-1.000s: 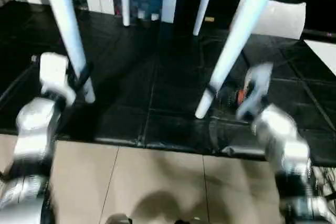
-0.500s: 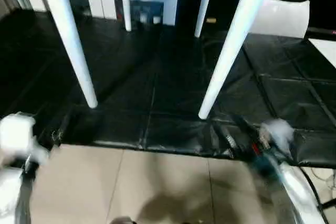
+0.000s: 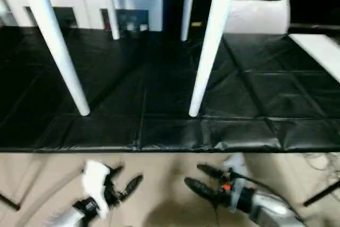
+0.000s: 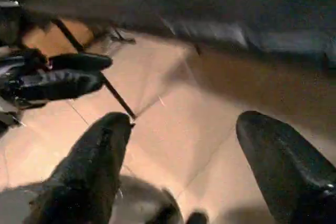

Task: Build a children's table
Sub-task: Flip table

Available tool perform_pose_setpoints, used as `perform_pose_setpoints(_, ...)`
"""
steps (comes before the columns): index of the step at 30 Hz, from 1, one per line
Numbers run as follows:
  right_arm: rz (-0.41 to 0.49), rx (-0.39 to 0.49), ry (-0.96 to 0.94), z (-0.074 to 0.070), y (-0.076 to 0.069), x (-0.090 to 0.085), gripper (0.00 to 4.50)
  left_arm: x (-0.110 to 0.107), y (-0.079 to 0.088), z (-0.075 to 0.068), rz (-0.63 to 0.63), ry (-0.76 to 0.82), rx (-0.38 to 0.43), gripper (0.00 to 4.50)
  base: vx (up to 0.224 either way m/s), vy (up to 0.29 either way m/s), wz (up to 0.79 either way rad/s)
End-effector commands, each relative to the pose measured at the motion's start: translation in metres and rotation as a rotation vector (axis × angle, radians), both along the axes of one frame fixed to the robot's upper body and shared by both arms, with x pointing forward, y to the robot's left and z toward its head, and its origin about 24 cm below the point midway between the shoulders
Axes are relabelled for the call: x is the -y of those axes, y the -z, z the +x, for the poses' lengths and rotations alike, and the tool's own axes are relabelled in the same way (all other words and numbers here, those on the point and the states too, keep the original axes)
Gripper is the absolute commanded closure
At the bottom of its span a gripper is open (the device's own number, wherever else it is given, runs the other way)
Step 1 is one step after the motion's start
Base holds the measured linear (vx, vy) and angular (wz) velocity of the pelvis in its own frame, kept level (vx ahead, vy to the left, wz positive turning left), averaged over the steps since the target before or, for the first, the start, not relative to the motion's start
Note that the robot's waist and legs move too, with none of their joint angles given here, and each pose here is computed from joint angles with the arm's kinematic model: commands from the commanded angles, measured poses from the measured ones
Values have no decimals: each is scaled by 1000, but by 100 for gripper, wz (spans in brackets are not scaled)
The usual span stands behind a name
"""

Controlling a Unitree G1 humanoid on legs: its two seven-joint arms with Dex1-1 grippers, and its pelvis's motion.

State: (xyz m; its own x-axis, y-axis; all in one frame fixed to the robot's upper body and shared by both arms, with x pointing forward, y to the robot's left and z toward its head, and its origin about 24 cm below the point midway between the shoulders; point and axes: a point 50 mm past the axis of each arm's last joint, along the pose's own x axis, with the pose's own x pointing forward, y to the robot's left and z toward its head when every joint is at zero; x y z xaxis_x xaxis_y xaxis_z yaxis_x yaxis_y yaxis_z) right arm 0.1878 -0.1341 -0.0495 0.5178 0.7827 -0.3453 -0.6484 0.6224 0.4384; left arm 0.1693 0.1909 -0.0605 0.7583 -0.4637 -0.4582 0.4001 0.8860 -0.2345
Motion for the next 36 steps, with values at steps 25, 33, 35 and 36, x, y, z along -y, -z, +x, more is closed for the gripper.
perform_pose_setpoints(25, -692, -732, 411, -56, 113, 10, 91, -2, 100, -42, 272, -441, -650, 87, 26, -8, -1)
perform_pose_setpoints(33, -692, -732, 411, -56, 113, 10, 91, -2, 100, -42, 272, -441, -650, 87, 0, 0, 0)
perform_pose_setpoints(35, -692, -732, 411, -56, 113, 10, 91, -2, 100, -42, 272, -441, -650, 87, 0, 0, 0)
perform_pose_setpoints(36, -692, -732, 411, -56, 113, 10, 91, -2, 100, -42, 272, -441, -650, 87, 0, 0, 0)
